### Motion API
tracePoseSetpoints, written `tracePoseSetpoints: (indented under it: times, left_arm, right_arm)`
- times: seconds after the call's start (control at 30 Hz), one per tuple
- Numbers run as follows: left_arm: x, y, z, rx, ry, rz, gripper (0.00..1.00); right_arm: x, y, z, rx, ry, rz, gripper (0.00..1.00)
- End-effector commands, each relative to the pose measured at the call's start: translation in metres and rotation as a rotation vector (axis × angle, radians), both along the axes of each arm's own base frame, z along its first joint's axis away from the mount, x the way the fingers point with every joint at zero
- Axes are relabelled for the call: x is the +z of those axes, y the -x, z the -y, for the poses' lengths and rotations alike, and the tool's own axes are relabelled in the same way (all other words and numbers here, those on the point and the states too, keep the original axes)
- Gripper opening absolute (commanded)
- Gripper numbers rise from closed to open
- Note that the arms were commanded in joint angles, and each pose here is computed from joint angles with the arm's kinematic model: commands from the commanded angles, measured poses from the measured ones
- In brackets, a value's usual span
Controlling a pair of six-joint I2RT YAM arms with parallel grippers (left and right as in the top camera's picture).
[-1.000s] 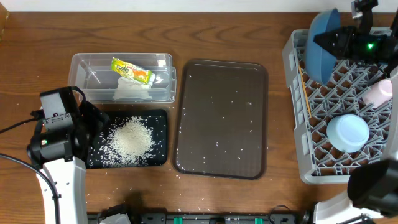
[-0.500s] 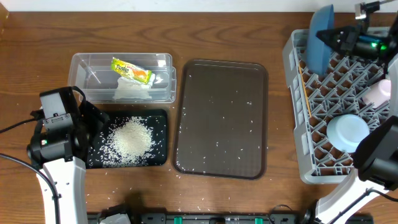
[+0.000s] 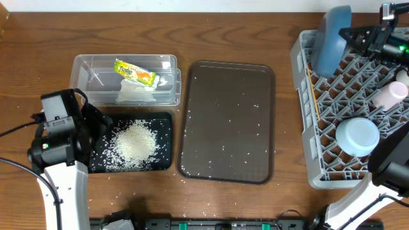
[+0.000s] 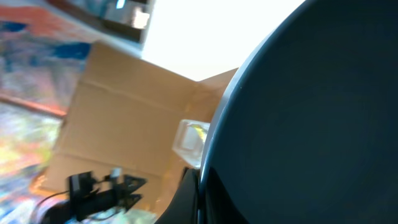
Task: Sort waste into correct bins and load items into the dishwasher rack
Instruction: 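Lower the blue plate upright into the back of the rack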
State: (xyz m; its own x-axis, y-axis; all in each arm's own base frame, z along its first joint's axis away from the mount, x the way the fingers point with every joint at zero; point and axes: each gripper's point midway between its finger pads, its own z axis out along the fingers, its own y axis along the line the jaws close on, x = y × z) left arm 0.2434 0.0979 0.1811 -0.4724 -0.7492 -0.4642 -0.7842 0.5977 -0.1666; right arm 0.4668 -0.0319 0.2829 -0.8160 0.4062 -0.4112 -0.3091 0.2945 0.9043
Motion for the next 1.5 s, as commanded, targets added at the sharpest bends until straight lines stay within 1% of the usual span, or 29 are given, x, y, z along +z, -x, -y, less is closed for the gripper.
tracePoseSetpoints:
  times: [0.0, 0.13, 0.43, 0.7, 0.83, 1.07, 1.23, 1.4, 1.47]
  left_arm:
    - [0.002, 0.001, -0.003, 0.009, -0.014, -0.006, 0.96]
    - [0.002, 0.001, -0.003, 0.009, -0.014, -0.005, 0.96]
    - [0.002, 0.001, -0.003, 0.009, -0.014, -0.006, 0.96]
    - [0.002, 0.001, -0.003, 0.009, -0.014, -0.005, 0.96]
    - [0.002, 0.001, -0.003, 0.009, -0.014, -0.005, 0.97]
    - [0.002, 0.001, -0.003, 0.009, -0.014, -0.005, 0.96]
    - [0.002, 0.001, -0.003, 0.009, -0.014, -0.005, 0.96]
    - [0.002, 0.001, -0.003, 0.009, -0.014, -0.005, 0.96]
    - [0.002, 0.001, -0.003, 0.009, -0.014, -0.005, 0.96]
  right_arm:
    - [0.012, 0.006, -0.006, 0.063, -0.106, 0.014, 0.01]
    - [0.005, 0.002, -0.006, 0.043, -0.069, -0.005, 0.01]
    - [-0.024, -0.011, 0.007, -0.069, 0.071, -0.092, 0.01]
    - [-0.023, -0.015, 0.011, -0.077, 0.084, -0.063, 0.01]
    - [-0.024, -0.017, 0.011, -0.081, 0.064, -0.093, 0.01]
    - [-0.026, -0.018, 0.009, -0.075, 0.055, -0.098, 0.01]
    - [-0.038, -0.023, 0.016, -0.137, 0.087, -0.176, 0.01]
    - [-0.046, -0.019, 0.025, -0.17, 0.09, -0.238, 0.01]
    - [-0.048, -0.016, 0.033, -0.199, 0.105, -0.26, 0.04]
